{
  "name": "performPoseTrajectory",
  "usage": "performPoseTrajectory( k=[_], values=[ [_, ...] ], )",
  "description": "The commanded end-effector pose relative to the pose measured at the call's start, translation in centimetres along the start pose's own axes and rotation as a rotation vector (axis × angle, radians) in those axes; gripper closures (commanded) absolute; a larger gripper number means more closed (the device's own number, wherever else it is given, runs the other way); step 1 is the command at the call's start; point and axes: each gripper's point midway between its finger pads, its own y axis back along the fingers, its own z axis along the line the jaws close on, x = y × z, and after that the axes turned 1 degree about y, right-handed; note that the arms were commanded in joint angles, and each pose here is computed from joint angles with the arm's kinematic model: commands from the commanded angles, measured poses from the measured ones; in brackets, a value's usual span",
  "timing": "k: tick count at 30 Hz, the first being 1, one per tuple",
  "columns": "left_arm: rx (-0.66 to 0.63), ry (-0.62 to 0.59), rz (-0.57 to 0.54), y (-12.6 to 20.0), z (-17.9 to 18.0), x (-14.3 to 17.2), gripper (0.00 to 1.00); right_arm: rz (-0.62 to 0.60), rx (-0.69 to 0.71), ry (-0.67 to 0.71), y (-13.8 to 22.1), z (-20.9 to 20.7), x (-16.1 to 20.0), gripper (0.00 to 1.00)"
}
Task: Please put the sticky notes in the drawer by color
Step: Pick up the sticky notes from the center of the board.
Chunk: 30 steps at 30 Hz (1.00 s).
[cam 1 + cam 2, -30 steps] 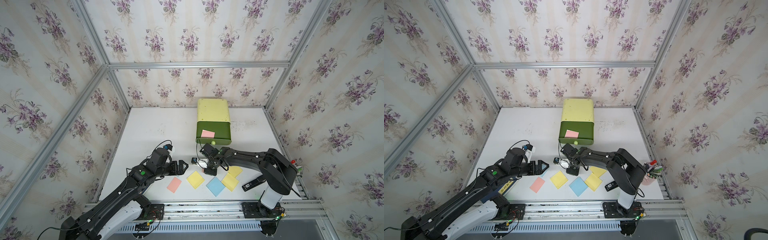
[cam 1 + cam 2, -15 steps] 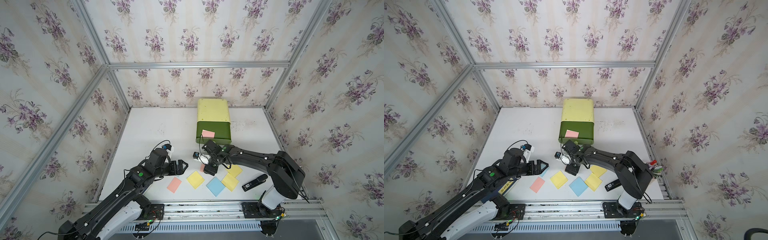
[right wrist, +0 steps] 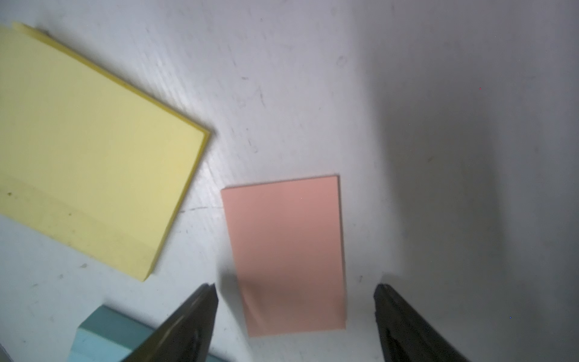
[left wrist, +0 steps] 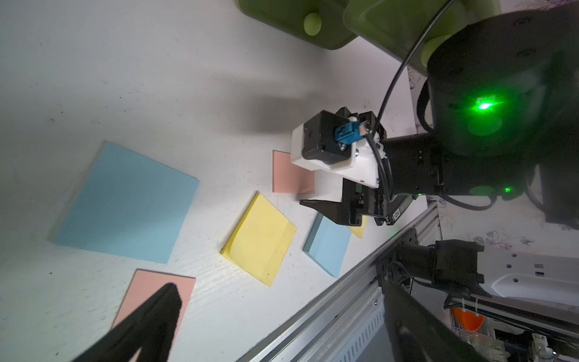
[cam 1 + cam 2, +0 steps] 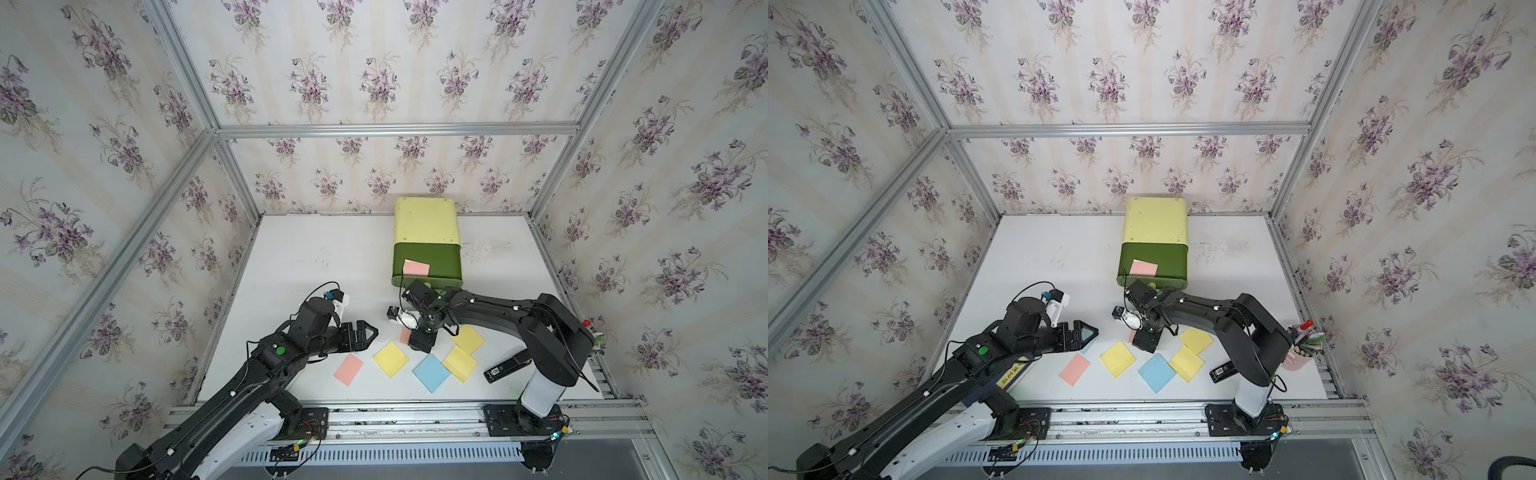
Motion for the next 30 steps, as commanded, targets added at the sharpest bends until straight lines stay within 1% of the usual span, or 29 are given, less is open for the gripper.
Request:
performPoseTrajectory(
  k=[1, 9, 14, 21, 30],
  values=[
    [0.028, 0.001, -0.013, 0.0, -0.6, -0.4, 0.01, 0.01, -0.039, 0.01, -0.4, 0.5, 0.1, 0.2],
    [0.021, -0.001, -0.013, 0.0, -0.4, -0.3, 0.01, 0.054, -0.091, -0.003, -1.7, 1.3, 0.8, 0.24],
    [0.019, 0.001, -0.009, -0.1, -0.3, -0.1, 0.01, 0.105, -0.1, -0.019, -2.6, 1.8, 1.9, 0.3],
    [0.022, 0.004, -0.018, 0.1, -0.4, -0.2, 0.01, 0.175, -0.074, 0.001, -3.9, 2.5, 3.9, 0.33],
    [0.023, 0.007, -0.008, -0.1, -0.4, -0.1, 0.01, 0.225, -0.01, 0.004, -3.7, 1.6, 5.1, 0.35]
  ],
)
